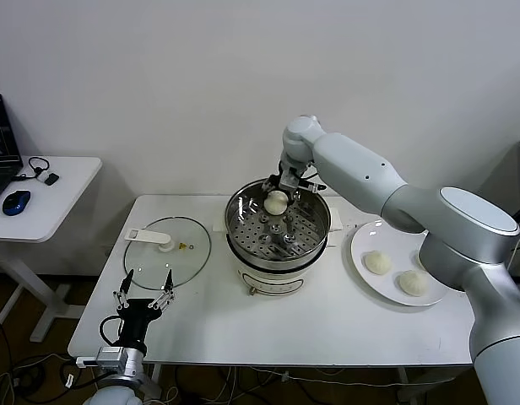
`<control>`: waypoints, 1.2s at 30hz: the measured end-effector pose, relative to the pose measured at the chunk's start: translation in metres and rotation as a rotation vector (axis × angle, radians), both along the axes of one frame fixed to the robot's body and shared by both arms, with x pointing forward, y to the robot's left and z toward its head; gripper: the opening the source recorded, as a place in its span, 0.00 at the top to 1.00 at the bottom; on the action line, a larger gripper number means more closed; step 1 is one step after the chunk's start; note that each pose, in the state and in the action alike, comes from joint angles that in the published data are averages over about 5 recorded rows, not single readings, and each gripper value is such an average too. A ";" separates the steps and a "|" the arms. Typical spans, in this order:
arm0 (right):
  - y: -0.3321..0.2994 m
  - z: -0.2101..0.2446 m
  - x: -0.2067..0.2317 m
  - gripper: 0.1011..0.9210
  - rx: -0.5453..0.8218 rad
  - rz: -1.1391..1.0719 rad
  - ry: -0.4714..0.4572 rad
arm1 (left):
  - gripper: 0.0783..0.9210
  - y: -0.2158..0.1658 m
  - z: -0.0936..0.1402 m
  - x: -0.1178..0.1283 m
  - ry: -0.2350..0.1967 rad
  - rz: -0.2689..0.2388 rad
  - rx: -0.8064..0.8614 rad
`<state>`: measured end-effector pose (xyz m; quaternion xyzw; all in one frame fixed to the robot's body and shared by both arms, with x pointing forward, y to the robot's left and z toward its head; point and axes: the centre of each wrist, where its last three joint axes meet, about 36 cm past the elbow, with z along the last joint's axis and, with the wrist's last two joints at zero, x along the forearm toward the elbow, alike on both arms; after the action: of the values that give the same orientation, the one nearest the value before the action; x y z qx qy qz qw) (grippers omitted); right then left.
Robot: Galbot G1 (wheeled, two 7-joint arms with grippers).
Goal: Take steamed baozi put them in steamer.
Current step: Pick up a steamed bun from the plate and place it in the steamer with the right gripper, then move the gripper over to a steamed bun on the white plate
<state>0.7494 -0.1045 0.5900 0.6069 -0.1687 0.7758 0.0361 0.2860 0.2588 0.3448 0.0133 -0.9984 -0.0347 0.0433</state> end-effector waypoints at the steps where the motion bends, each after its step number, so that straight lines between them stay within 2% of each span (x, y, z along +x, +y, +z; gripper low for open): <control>1: 0.000 0.000 0.000 0.18 -0.001 0.002 0.000 | 0.12 0.000 0.000 0.000 0.000 0.000 0.000; 6: -0.002 0.001 0.001 0.12 -0.005 0.010 -0.004 | 0.12 0.003 0.001 0.001 -0.003 0.005 0.001; 14: -0.009 0.013 -0.001 0.12 0.001 0.009 0.000 | 0.12 0.006 0.003 0.001 -0.005 0.012 0.000; 21: -0.033 0.042 -0.006 0.12 0.045 -0.046 0.015 | 0.12 0.005 0.004 0.001 -0.006 0.011 -0.001; 28: -0.085 0.082 -0.010 0.12 0.119 -0.177 0.015 | 0.12 0.001 0.008 0.005 -0.016 0.003 -0.007; 36: -0.176 0.104 -0.021 0.12 0.220 -0.476 0.059 | 0.12 -0.004 0.011 0.010 -0.019 -0.017 -0.009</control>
<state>0.7288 -0.2807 0.6944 0.5726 -0.3891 0.7045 0.1565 0.2958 0.2548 0.3557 0.0052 -0.9989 -0.0305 0.0338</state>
